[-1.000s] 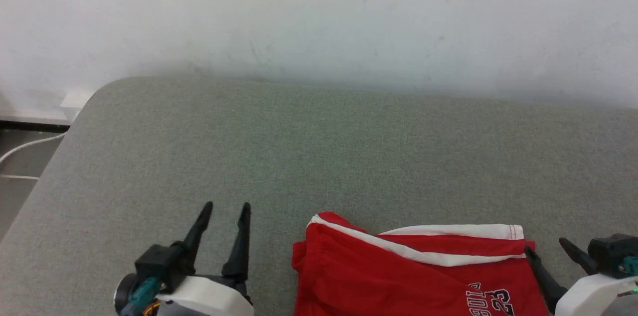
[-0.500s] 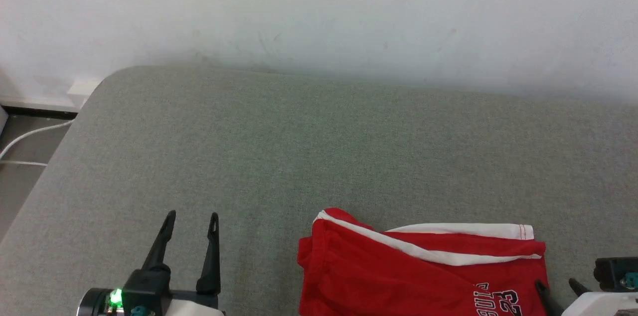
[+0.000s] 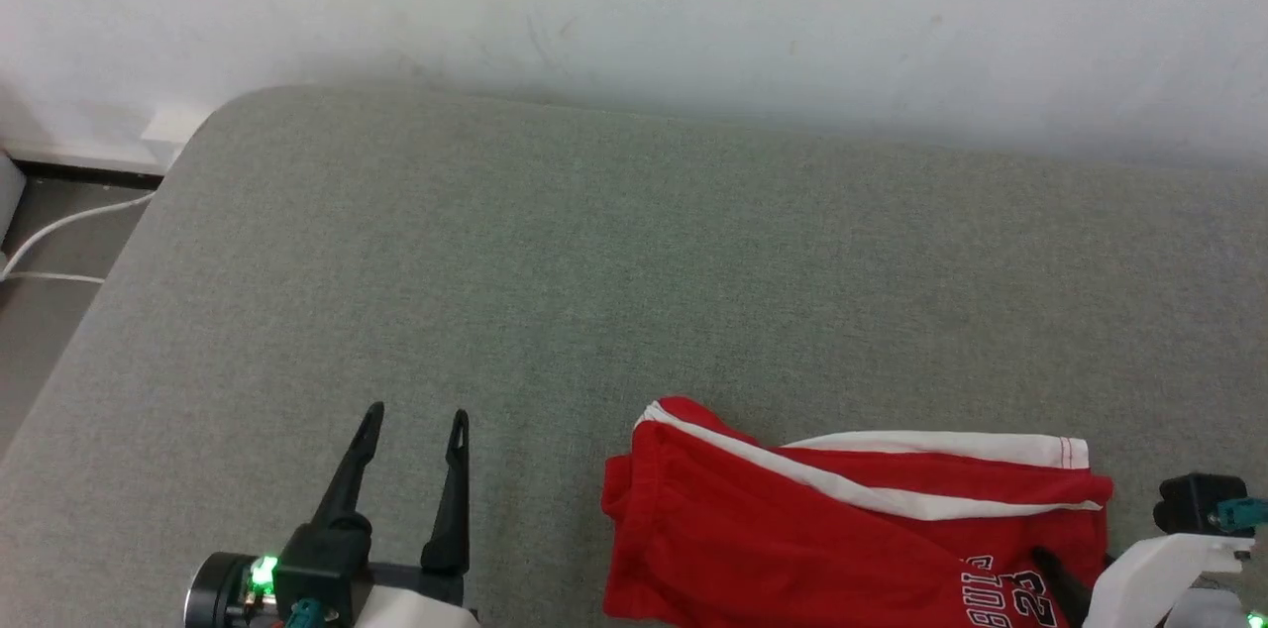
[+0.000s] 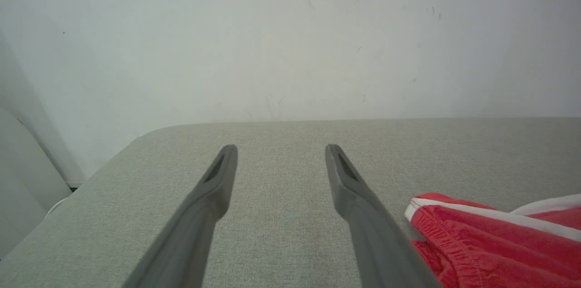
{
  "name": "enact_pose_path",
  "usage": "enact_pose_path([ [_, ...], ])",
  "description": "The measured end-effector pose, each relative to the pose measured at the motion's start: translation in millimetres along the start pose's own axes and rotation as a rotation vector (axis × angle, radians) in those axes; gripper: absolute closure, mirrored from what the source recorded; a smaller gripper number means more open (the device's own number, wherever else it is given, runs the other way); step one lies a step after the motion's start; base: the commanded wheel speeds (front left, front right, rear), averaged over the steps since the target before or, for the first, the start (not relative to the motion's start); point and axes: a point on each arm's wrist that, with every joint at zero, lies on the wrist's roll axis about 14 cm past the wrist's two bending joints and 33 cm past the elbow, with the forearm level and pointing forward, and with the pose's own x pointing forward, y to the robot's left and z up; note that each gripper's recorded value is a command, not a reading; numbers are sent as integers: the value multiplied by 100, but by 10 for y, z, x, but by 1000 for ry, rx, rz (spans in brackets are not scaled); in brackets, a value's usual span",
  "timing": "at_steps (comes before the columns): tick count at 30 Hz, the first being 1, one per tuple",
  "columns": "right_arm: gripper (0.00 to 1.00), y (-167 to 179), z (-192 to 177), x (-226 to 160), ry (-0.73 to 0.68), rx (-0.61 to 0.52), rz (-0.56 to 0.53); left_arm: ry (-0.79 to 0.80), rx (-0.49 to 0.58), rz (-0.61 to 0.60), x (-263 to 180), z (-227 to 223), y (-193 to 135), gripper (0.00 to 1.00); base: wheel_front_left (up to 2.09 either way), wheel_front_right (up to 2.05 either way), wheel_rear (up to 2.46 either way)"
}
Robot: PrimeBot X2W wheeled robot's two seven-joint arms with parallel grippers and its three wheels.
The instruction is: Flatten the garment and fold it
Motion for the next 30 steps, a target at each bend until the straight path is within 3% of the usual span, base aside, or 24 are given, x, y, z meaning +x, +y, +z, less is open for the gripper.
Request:
enact_pose_path([
  [2,0,30,-14,35,18,-9,12,5,0,6,2,-13,9,0,0,0,0],
  [3,68,38,-11,47,22,-18,17,5,3,6,4,-15,10,0,0,0,0],
  [4,100,49,-2,59,20,-24,22,5,3,7,10,-14,12,0,0,0,0],
  [8,100,115,64,97,-25,-28,39,5,8,13,14,-14,32,0,0,0,0],
  [14,100,-53,186,41,-117,-8,-9,-7,8,12,22,14,37,0,0,0,0],
  [24,100,-1023,319,-329,-198,65,-282,-29,-4,-13,43,72,-41,0,0,0,0],
  [30,100,-939,389,-390,-241,79,-275,-35,-15,-16,18,85,-66,0,0,0,0],
])
